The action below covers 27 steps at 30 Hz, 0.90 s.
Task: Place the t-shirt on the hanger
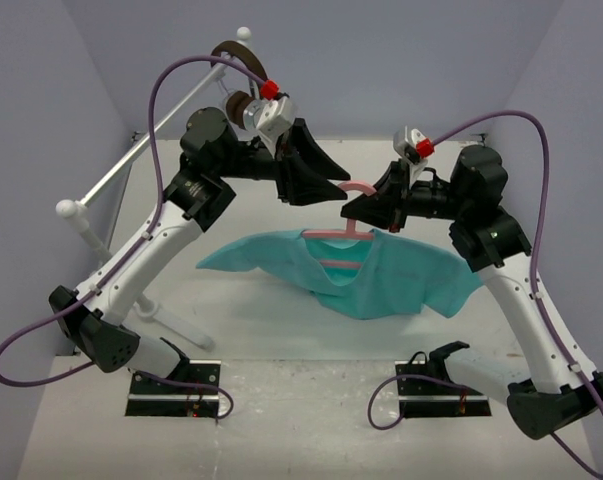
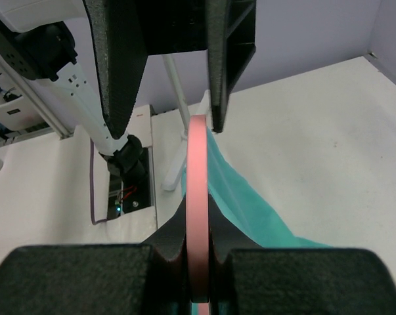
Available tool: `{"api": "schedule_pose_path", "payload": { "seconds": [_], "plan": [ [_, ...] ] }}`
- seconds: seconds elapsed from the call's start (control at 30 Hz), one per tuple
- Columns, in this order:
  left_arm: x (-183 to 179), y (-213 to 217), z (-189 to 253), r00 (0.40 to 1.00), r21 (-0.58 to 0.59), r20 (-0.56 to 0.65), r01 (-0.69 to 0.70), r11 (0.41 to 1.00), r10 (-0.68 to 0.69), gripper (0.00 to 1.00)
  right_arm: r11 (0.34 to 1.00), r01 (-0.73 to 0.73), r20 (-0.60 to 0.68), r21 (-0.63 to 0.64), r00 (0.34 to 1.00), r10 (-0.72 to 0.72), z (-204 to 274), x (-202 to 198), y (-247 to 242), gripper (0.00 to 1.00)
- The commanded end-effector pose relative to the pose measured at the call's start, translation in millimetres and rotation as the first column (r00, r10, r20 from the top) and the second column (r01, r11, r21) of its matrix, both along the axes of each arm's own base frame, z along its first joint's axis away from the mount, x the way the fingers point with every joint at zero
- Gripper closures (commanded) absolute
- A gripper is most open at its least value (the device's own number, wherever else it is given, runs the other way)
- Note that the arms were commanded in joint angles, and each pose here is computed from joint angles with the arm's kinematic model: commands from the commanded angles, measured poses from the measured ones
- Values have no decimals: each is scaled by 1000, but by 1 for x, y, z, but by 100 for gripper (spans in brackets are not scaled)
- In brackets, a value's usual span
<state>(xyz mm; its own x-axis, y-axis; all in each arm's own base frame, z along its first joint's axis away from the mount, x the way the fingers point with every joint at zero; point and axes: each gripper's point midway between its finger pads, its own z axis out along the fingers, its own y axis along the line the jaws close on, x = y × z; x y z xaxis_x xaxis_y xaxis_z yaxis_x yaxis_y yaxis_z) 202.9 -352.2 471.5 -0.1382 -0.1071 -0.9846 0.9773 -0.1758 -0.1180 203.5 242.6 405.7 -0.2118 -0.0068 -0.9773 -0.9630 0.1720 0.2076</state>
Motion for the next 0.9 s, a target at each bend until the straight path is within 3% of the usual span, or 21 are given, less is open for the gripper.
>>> {"api": "schedule_pose_path", "payload": {
  "seconds": [0.0, 0.2, 0.33, 0.4, 0.53, 0.57, 0.67, 0.7, 0.73, 0.8, 0.87],
  "plan": [
    [-13, 4, 16, 999, -28, 29, 15, 999, -15, 58, 1000, -1, 77, 15, 997, 0, 22, 0, 4, 100],
    [-5, 1, -1, 1000, 34, 0, -11, 999, 11, 59, 1000, 4, 83, 18, 996, -5, 24, 2, 7, 100],
    [5, 0, -15, 998, 87, -14, -59, 994, 61, 94, 1000, -6, 81, 21, 997, 5, 25, 1, 7, 100],
    [6, -1, -17, 998, 92, -18, -60, 994, 62, 100, 1000, -10, 78, 21, 997, 8, 24, 1, 8, 100],
    [7, -1, -13, 998, 87, -8, -65, 994, 66, 100, 999, -31, 83, 22, 996, 29, 21, -3, 8, 98],
    [7, 0, -11, 998, 83, 3, -66, 994, 66, 100, 1000, -24, 83, 20, 996, 22, 19, -2, 7, 90],
    [6, 10, -2, 996, 71, 42, -81, 994, 78, 100, 999, 47, 76, 4, 996, -48, 6, 5, -2, 47],
    [7, 16, 0, 996, 73, 48, -85, 994, 82, 100, 997, 79, 66, 4, 995, -79, 2, 8, -9, 38],
    [9, 24, 3, 994, 73, 56, -94, 993, 90, 100, 991, 132, 50, 6, 990, -132, -1, 11, -19, 33],
    [12, 41, 10, 990, 67, 76, -121, 990, 116, 100, 970, 244, 22, 13, 969, -244, -5, 19, -37, 31],
    [17, 55, 11, 986, 70, 89, -146, 987, 140, 100, 889, 456, 2, 36, 890, -456, -4, 31, -67, 28]
  ]
}}
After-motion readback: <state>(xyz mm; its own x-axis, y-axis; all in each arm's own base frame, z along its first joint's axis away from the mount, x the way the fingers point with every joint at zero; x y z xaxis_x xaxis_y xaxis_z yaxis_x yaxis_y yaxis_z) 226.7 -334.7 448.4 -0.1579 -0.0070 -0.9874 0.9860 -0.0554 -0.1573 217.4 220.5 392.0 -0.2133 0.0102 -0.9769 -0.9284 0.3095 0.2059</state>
